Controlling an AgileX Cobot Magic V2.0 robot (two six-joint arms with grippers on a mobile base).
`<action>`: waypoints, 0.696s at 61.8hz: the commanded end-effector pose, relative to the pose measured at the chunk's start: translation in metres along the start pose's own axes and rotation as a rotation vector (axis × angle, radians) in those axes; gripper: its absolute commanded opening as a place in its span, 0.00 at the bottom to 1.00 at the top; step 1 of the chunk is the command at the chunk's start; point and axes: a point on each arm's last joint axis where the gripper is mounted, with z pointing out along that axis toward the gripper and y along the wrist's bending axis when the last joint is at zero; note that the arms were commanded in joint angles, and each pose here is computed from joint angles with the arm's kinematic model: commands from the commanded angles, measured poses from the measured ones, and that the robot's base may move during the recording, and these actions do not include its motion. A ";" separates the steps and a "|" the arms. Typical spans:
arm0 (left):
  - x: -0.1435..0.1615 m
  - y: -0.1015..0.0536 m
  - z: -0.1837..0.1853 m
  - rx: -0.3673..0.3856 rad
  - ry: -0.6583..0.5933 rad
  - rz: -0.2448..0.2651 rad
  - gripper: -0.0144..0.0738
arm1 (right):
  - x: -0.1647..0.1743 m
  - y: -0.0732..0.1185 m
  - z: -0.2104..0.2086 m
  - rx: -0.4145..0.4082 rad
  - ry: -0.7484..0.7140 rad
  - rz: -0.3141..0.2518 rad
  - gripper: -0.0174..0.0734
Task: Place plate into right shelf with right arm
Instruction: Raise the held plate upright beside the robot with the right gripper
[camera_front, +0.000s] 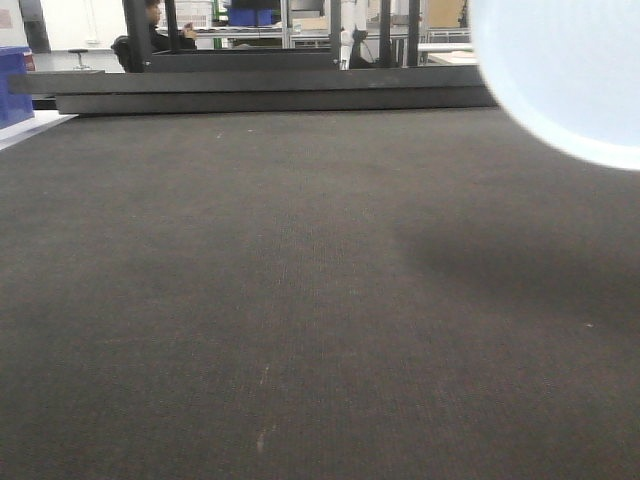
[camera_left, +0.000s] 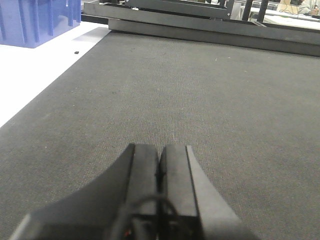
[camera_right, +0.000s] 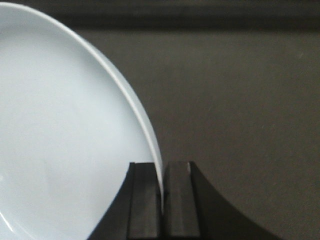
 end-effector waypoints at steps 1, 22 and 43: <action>-0.005 0.001 -0.001 -0.012 -0.089 -0.015 0.02 | -0.013 -0.001 -0.015 0.003 -0.199 0.000 0.25; -0.005 0.001 -0.001 -0.012 -0.089 -0.015 0.02 | -0.006 0.000 -0.056 -0.010 -0.361 -0.002 0.25; -0.005 0.001 -0.001 -0.012 -0.089 -0.015 0.02 | -0.005 0.000 -0.056 -0.010 -0.351 -0.002 0.25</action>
